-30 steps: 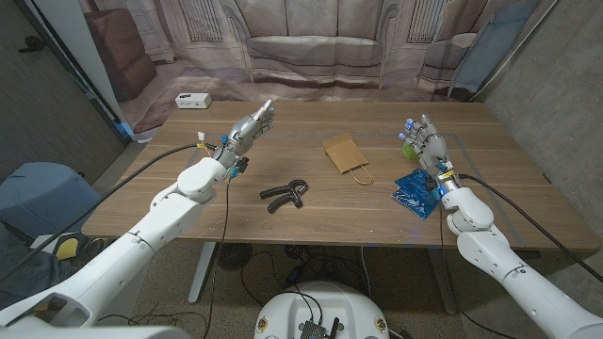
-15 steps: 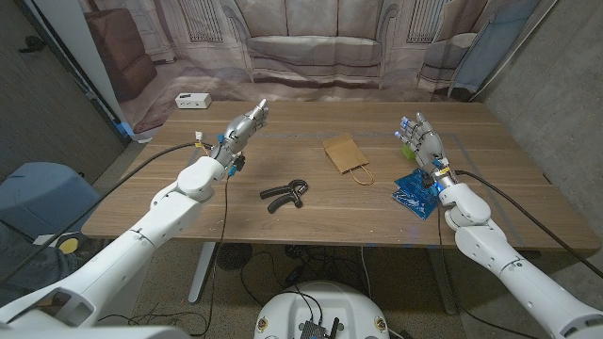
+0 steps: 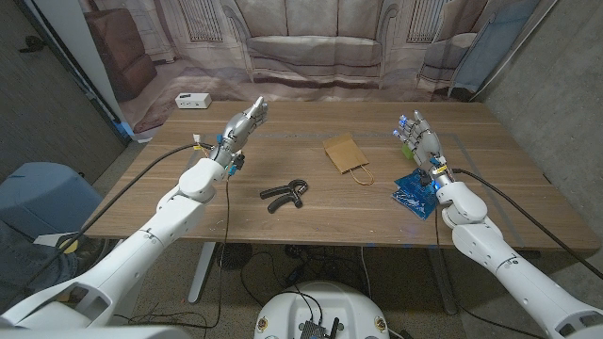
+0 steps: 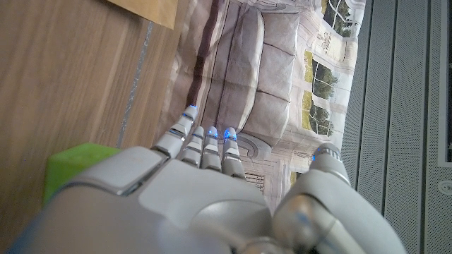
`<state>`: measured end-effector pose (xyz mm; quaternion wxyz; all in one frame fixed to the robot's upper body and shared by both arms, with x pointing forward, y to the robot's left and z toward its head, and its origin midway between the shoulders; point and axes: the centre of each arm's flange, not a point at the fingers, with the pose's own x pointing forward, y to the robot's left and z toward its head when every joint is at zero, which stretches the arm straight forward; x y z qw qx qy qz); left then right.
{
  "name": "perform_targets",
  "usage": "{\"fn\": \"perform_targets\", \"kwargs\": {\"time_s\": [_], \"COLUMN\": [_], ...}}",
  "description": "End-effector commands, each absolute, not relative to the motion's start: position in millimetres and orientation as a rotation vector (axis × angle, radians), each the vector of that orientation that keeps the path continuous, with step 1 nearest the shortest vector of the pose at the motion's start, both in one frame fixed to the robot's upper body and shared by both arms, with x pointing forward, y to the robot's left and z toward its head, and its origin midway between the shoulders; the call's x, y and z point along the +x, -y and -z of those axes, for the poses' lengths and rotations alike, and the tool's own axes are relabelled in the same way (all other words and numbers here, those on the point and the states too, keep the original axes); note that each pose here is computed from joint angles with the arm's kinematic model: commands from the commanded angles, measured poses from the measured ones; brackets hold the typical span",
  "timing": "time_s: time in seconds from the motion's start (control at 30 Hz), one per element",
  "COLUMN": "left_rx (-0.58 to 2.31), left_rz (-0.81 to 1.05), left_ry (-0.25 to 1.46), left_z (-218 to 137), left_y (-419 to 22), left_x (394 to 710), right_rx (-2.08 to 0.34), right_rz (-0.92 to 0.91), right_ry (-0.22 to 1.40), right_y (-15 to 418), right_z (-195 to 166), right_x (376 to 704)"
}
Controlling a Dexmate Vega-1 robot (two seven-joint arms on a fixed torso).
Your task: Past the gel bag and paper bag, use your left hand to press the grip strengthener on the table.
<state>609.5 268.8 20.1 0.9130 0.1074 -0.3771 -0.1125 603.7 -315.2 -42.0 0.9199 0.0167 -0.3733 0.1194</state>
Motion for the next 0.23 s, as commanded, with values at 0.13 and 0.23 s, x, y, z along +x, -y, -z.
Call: {"fn": "perform_targets", "kwargs": {"time_s": [0.13,0.23], "left_rx": [0.196,0.193], "left_rz": [0.238,0.238], "left_ry": [0.792,0.787], "left_z": [-18.1,-17.8], "left_y": [-265.0,-264.7], "left_x": [613.3,613.8], "right_rx": [0.053,0.045], "right_rz": [-0.233,-0.231], "right_ry": [0.779,0.779], "right_y": [317.3,317.4], "right_z": [41.7,42.3], "right_x": [601.9,601.0]}}
